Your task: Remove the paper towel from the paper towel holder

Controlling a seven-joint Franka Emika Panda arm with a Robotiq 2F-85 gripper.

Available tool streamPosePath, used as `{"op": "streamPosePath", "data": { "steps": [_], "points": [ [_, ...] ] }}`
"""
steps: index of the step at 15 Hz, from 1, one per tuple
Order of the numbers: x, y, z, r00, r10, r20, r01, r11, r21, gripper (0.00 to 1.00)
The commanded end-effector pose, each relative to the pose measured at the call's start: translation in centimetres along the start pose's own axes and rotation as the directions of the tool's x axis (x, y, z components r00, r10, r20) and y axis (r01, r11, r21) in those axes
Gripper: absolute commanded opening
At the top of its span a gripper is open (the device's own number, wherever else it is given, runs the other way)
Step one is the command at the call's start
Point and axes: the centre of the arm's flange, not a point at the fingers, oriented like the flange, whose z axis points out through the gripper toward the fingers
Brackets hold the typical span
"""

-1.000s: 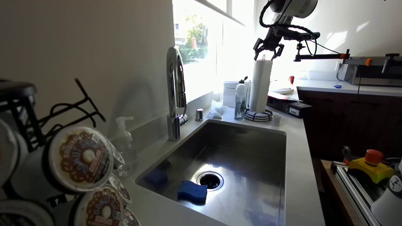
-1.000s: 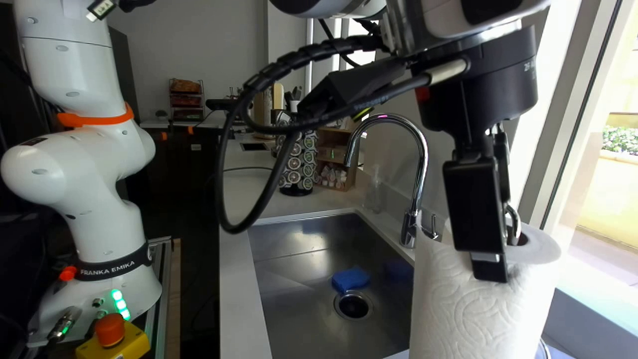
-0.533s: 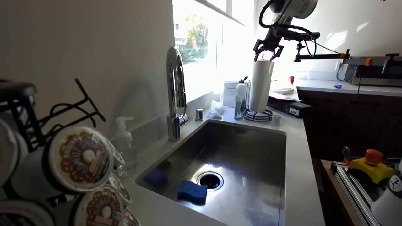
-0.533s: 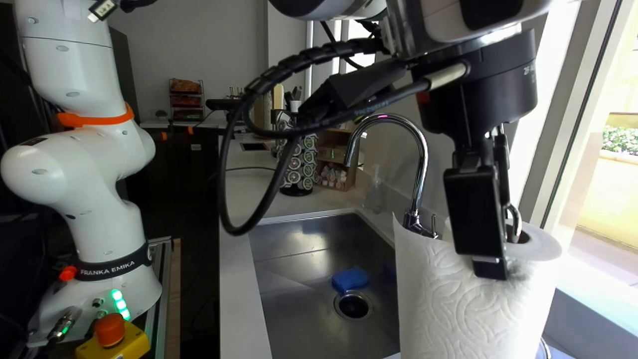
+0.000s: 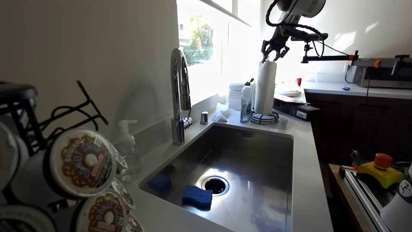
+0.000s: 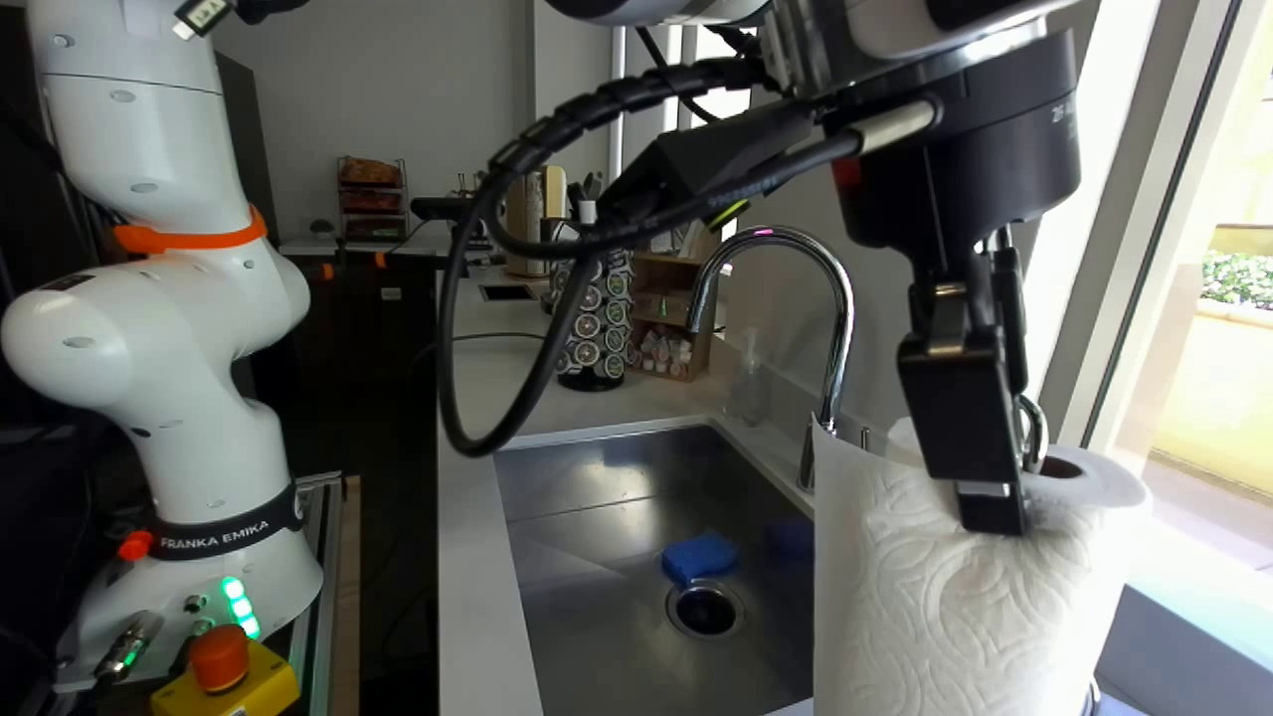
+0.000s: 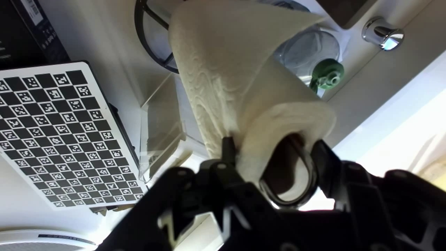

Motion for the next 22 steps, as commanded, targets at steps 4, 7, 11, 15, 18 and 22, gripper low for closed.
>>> {"op": "streamPosePath", "data": {
  "steps": [4, 7, 11, 15, 18, 22],
  "points": [
    [-0.8, 0.0, 0.8, 1.000, 0.029, 0.012, -0.029, 0.999, 0.029, 0.22],
    [-0.7, 0.0, 0.6, 0.999, 0.044, 0.012, -0.044, 0.998, 0.042, 0.19],
    [-0.5, 0.2, 0.6, 0.998, 0.062, 0.012, -0.062, 0.997, 0.045, 0.14],
    [-0.3, 0.4, 0.3, 0.996, 0.083, 0.010, -0.084, 0.995, 0.047, 0.11],
    [0.0, 0.6, -0.6, 0.995, 0.097, 0.000, -0.097, 0.994, 0.048, 0.11],
    [0.3, 0.7, -1.3, 0.994, 0.112, -0.010, -0.112, 0.992, 0.052, 0.11]
  ]
}}
